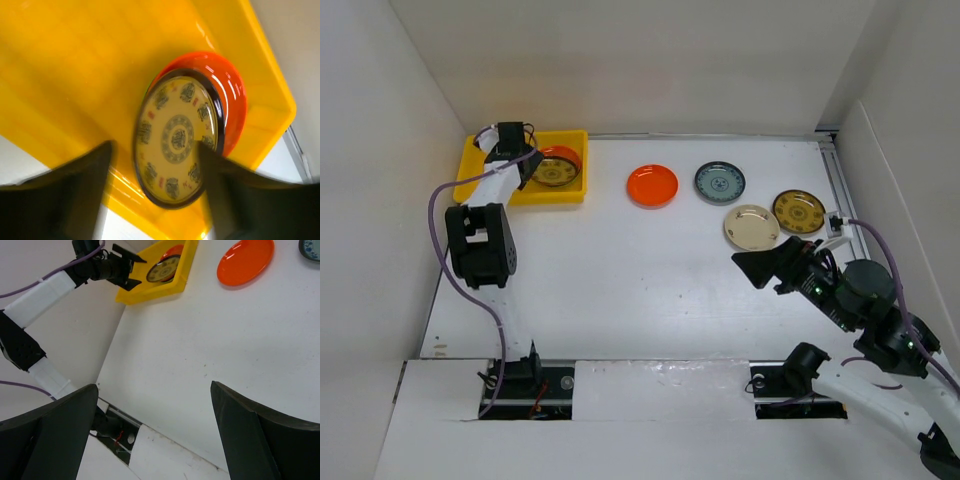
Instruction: Place the plates into the plastic bin on the countertop
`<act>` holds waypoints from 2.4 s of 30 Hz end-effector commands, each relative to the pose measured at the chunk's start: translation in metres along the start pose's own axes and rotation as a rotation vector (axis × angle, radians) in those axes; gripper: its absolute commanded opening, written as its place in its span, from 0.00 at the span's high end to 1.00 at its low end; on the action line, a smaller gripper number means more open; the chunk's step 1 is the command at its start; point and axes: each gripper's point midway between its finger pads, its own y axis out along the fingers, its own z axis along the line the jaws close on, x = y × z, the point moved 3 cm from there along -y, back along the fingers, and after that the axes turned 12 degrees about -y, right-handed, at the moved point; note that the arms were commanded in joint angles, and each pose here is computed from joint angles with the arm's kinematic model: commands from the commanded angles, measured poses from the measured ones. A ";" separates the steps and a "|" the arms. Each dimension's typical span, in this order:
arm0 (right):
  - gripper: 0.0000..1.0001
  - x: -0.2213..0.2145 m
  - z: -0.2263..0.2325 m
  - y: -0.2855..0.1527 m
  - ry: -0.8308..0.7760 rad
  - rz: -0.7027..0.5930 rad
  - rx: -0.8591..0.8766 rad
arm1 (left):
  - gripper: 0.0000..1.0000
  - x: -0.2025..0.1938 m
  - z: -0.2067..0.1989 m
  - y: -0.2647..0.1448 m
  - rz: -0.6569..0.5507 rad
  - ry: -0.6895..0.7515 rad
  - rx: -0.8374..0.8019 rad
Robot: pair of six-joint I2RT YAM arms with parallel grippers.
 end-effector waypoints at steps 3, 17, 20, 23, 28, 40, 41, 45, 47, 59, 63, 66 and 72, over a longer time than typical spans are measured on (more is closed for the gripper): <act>0.00 0.003 0.001 -0.005 -0.019 -0.016 0.012 | 0.00 0.039 -0.052 -0.059 -0.066 -0.026 -0.188; 0.00 -0.010 0.003 0.022 -0.026 0.022 0.012 | 0.00 -0.208 -0.013 -0.170 0.387 0.163 -0.445; 0.00 -0.007 0.007 0.022 -0.013 0.011 0.031 | 0.00 -0.236 -0.015 -0.163 0.412 0.156 -0.445; 0.00 -0.005 0.009 0.018 -0.008 -0.005 0.054 | 0.00 -0.260 -0.017 -0.153 0.430 0.148 -0.478; 0.00 -0.003 0.012 0.006 0.010 -0.033 0.097 | 0.00 -0.275 -0.021 -0.116 0.390 0.138 -0.396; 0.00 0.006 0.001 -0.001 -0.012 -0.050 0.015 | 0.24 -0.279 -0.035 -0.055 0.336 0.087 -0.245; 0.00 0.004 -0.002 -0.001 -0.014 -0.046 0.002 | 0.27 -0.285 -0.026 -0.047 0.341 0.104 -0.206; 0.00 0.012 0.001 -0.004 -0.020 -0.068 0.004 | 0.53 -0.284 -0.019 -0.035 0.327 0.098 -0.166; 0.00 0.012 0.000 -0.004 -0.029 -0.068 0.004 | 0.61 -0.285 -0.016 -0.031 0.318 0.102 -0.155; 0.00 0.012 -0.001 -0.007 -0.029 -0.068 0.004 | 1.00 -0.255 -0.074 -0.080 0.346 0.132 -0.332; 0.00 0.009 -0.001 -0.002 -0.031 -0.059 -0.001 | 1.00 -0.207 -0.111 -0.126 0.279 0.130 -0.421; 0.00 0.002 -0.001 0.007 -0.026 -0.043 0.000 | 1.00 -0.160 -0.125 -0.133 0.238 0.106 -0.409; 0.00 -0.005 0.002 0.019 -0.027 -0.024 0.020 | 1.00 -0.073 -0.109 -0.112 0.165 0.012 -0.326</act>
